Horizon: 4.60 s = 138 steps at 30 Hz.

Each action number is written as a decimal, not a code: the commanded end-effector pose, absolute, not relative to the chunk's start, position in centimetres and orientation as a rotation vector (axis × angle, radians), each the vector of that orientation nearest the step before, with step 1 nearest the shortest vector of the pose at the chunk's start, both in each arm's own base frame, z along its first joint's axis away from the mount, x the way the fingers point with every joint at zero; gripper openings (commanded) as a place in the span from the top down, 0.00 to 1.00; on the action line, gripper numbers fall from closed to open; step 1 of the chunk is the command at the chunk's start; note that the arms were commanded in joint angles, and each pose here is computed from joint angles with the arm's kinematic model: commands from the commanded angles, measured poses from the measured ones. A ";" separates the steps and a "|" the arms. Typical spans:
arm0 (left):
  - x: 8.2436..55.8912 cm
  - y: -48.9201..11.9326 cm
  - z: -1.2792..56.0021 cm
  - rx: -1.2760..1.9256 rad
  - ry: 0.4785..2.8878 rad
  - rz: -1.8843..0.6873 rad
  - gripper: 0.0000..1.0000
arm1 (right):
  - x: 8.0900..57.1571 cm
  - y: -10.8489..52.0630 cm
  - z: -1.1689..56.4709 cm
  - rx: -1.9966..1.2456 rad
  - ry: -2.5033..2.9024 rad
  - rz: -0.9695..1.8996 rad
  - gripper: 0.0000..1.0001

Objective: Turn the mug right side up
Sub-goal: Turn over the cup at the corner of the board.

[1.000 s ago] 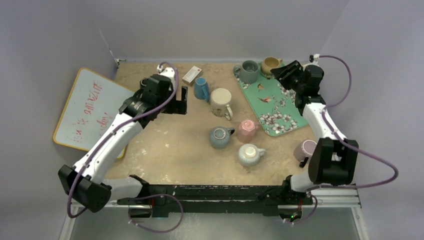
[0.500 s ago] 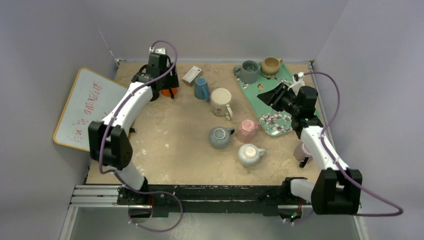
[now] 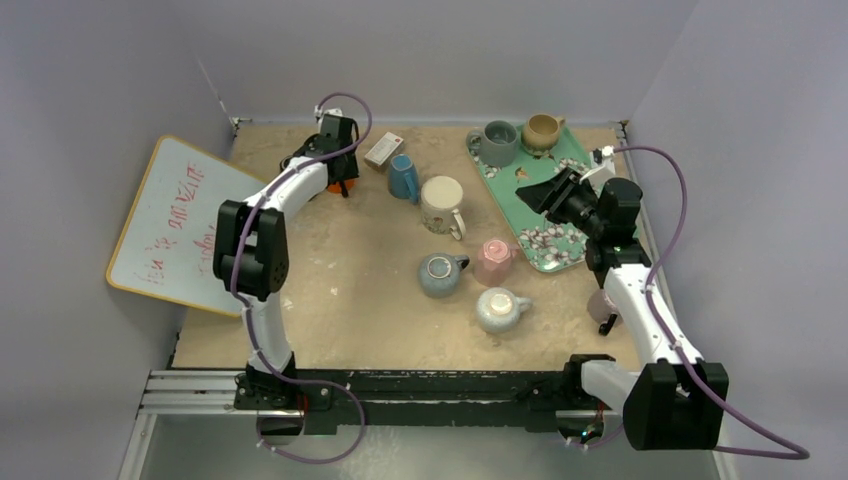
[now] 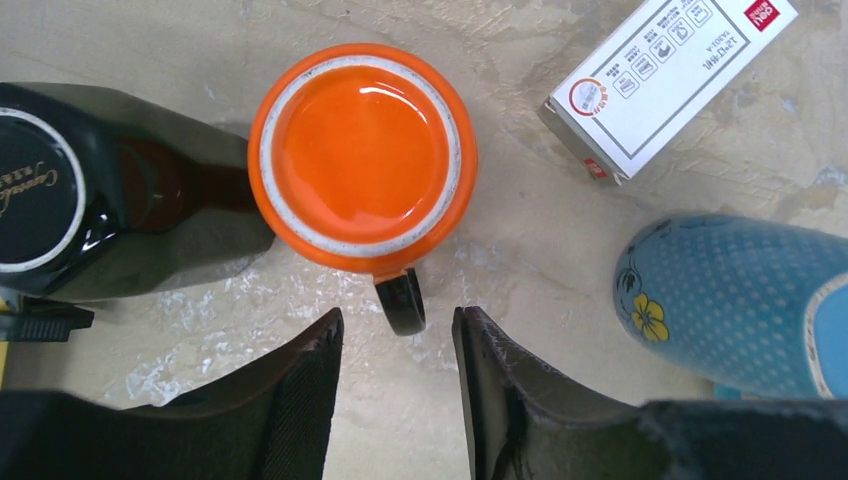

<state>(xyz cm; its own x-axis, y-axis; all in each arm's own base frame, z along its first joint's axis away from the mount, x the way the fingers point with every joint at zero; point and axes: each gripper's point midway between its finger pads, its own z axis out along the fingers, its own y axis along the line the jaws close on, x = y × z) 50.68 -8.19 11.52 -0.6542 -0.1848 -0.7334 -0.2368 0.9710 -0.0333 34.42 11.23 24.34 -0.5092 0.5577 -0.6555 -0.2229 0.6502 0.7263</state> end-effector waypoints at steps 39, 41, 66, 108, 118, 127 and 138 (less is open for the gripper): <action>46.8 -8.6 13.8 -0.410 2.321 -0.107 1.00 | 33.7 13.9 24.8 0.177 1.878 1.020 0.52; 45.8 -8.7 14.1 -0.407 2.330 -0.124 1.00 | 33.7 14.3 25.0 0.155 1.868 1.007 0.52; 34.4 -16.2 23.7 -0.312 2.164 -0.914 1.00 | 30.1 26.7 28.4 -0.373 1.567 0.948 0.54; 29.0 -17.6 35.9 -0.352 1.555 -1.448 1.00 | 28.2 36.7 31.1 0.320 1.554 2.005 0.42; 29.1 -18.1 35.6 -0.394 1.507 -1.566 1.00 | 28.2 37.9 33.0 0.285 1.525 2.087 0.41; 28.0 -18.1 37.0 -0.356 1.470 -1.596 1.00 | 28.5 39.0 34.4 0.260 1.544 2.107 0.46; 26.9 -18.9 37.1 -0.261 1.472 -1.649 1.00 | 28.6 39.8 34.6 0.237 1.541 2.169 0.58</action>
